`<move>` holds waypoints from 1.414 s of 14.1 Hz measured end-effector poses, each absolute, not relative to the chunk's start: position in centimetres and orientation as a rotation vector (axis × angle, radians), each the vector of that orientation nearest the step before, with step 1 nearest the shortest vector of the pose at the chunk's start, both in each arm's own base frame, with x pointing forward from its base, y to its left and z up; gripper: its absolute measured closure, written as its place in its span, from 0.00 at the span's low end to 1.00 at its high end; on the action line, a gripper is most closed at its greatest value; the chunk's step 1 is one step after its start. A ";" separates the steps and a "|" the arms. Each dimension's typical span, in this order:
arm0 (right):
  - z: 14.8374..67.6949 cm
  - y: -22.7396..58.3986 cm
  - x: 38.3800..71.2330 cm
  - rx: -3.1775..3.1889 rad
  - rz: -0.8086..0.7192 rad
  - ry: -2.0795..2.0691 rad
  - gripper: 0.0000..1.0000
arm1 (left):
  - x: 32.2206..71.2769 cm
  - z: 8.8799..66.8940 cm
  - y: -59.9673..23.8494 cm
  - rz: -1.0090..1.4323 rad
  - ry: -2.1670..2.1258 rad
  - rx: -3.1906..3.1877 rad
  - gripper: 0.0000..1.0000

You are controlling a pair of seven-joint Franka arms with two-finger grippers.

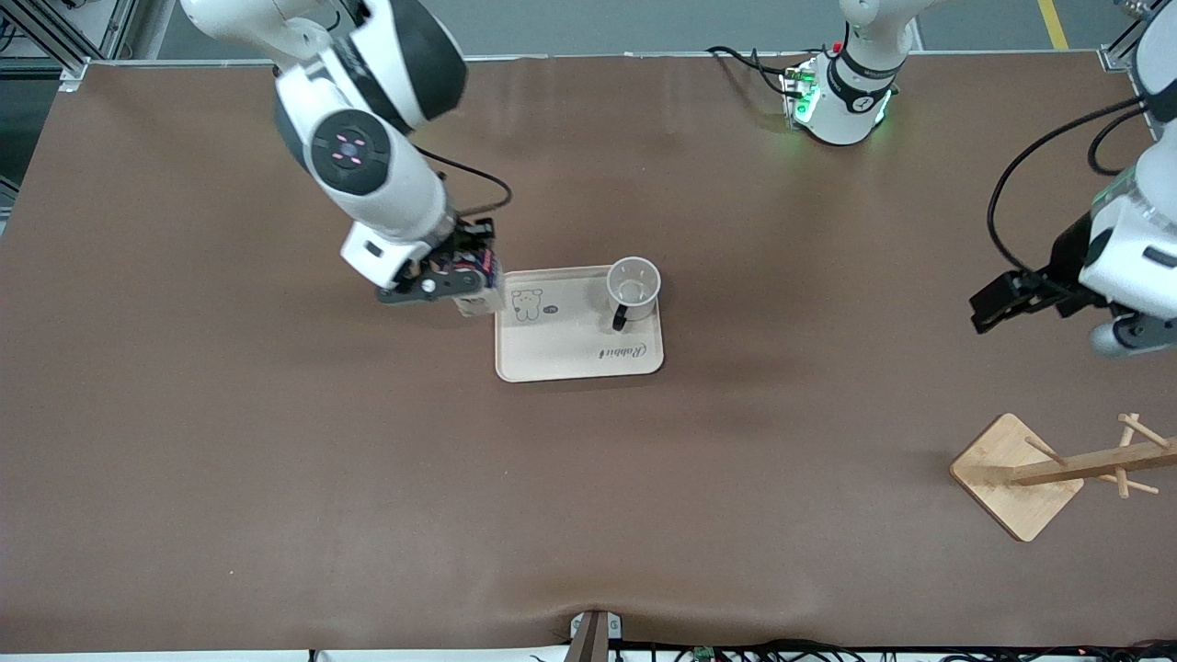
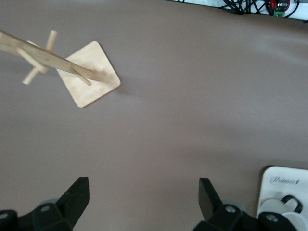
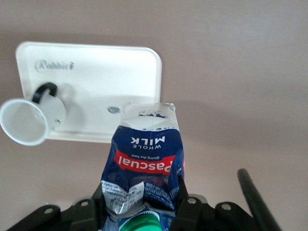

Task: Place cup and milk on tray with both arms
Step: 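Lower the milk carton onto the tray beside the mug with the right gripper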

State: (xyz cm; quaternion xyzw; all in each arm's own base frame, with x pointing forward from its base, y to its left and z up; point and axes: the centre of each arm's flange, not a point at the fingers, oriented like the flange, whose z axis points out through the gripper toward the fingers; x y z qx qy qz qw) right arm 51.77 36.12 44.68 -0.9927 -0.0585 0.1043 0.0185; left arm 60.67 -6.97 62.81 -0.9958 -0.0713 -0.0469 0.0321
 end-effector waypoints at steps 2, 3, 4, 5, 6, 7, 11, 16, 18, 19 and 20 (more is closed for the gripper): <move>41.6 39.3 51.6 -3.084 0.306 -0.179 0.44 | 59.1 64.6 -5.5 -0.119 -0.204 -3.056 0.00; 40.2 40.8 51.0 -3.092 0.317 -0.171 0.44 | 58.3 65.3 -4.8 -0.094 -0.191 -3.064 0.00; 39.1 42.0 50.4 -3.099 0.321 -0.156 0.44 | 57.6 65.9 -4.0 -0.073 -0.160 -3.073 0.00; 38.5 42.8 50.2 -3.100 0.314 -0.144 0.44 | 56.9 66.3 -3.2 -0.055 -0.132 -3.078 0.00; 38.3 43.0 50.2 -3.099 0.307 -0.132 0.44 | 56.3 66.8 -2.8 -0.042 -0.117 -3.078 0.00; 38.1 42.8 50.5 -3.101 0.306 -0.121 0.44 | 55.6 67.1 -2.6 -0.036 -0.110 -3.074 0.00; 36.6 42.5 51.1 -3.108 0.310 -0.102 0.46 | 52.6 67.2 -3.3 0.002 -0.089 -3.084 0.00; 35.5 42.3 51.7 -3.114 0.316 -0.087 0.33 | 50.1 66.5 -3.8 0.015 -0.071 -3.083 0.00; 35.7 42.3 51.8 -3.112 0.310 -0.086 0.12 | 50.5 66.1 -3.8 -0.007 -0.073 -3.098 0.00; 36.0 42.5 51.9 -3.109 0.302 -0.089 0.03 | 50.7 65.7 -3.8 -0.007 -0.076 -3.114 0.00; 36.5 42.6 52.0 -3.103 0.288 -0.091 0.00 | 50.9 65.5 -3.9 -0.003 -0.079 -3.128 0.00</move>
